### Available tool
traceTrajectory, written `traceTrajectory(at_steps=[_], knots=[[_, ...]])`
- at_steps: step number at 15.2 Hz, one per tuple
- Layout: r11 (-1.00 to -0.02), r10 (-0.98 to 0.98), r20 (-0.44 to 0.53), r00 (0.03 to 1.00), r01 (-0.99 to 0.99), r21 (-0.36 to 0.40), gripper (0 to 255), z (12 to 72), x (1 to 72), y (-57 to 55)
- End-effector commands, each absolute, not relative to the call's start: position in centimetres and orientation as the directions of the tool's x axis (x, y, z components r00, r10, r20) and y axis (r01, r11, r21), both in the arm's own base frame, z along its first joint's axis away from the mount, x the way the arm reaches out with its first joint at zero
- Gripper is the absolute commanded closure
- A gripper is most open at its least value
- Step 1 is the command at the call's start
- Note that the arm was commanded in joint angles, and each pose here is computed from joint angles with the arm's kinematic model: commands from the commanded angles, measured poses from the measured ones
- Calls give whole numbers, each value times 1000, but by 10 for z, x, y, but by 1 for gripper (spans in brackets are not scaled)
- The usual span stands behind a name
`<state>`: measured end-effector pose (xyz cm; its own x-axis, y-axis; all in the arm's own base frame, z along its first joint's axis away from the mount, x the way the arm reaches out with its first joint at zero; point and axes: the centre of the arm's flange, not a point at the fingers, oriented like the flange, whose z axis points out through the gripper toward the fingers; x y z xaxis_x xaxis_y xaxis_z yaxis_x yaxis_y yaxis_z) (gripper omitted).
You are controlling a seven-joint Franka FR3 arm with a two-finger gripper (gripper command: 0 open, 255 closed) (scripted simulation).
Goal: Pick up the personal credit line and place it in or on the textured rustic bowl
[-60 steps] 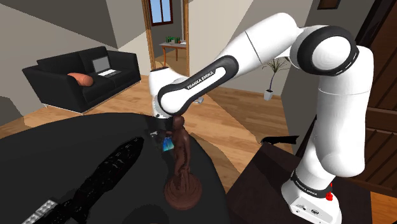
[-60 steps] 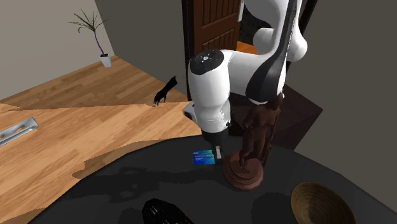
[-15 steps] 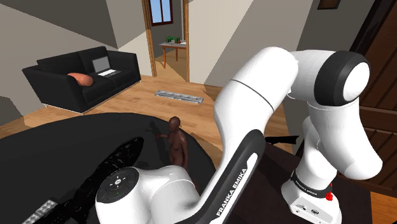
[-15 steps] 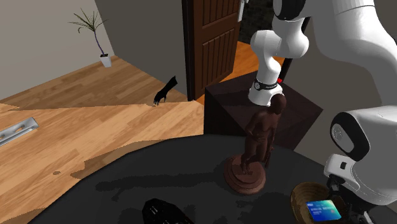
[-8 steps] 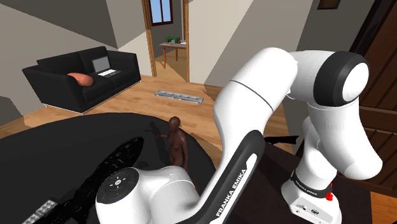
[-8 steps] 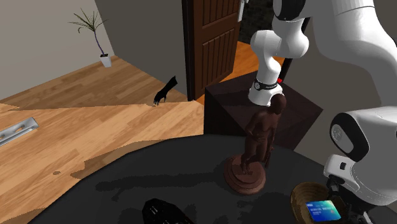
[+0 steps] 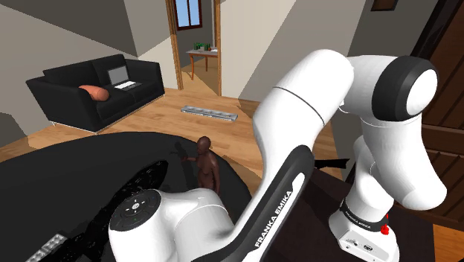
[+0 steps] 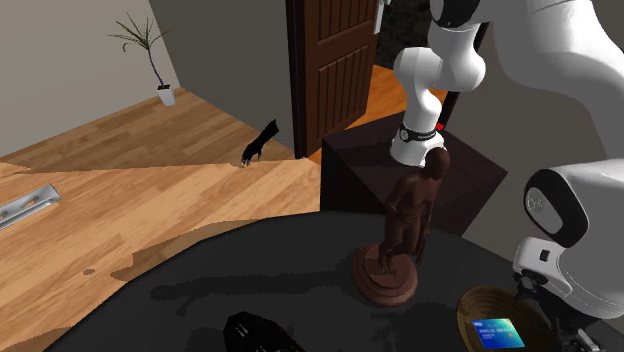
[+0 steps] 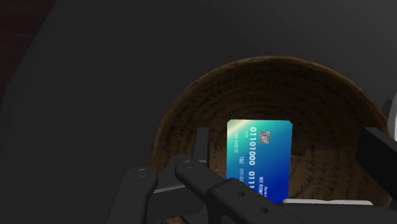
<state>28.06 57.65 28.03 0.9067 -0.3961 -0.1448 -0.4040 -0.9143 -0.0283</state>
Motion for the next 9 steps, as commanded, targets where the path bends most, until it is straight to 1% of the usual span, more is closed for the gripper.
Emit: traceTrajectory(at_steps=[1, 2, 9], knots=[[-914, -396, -145, 907, -404, -28, 0, 304, 285, 574], [-914, -396, -145, 907, -404, -28, 0, 314, 286, 573], [-914, -396, -145, 907, -404, -28, 0, 314, 286, 573]])
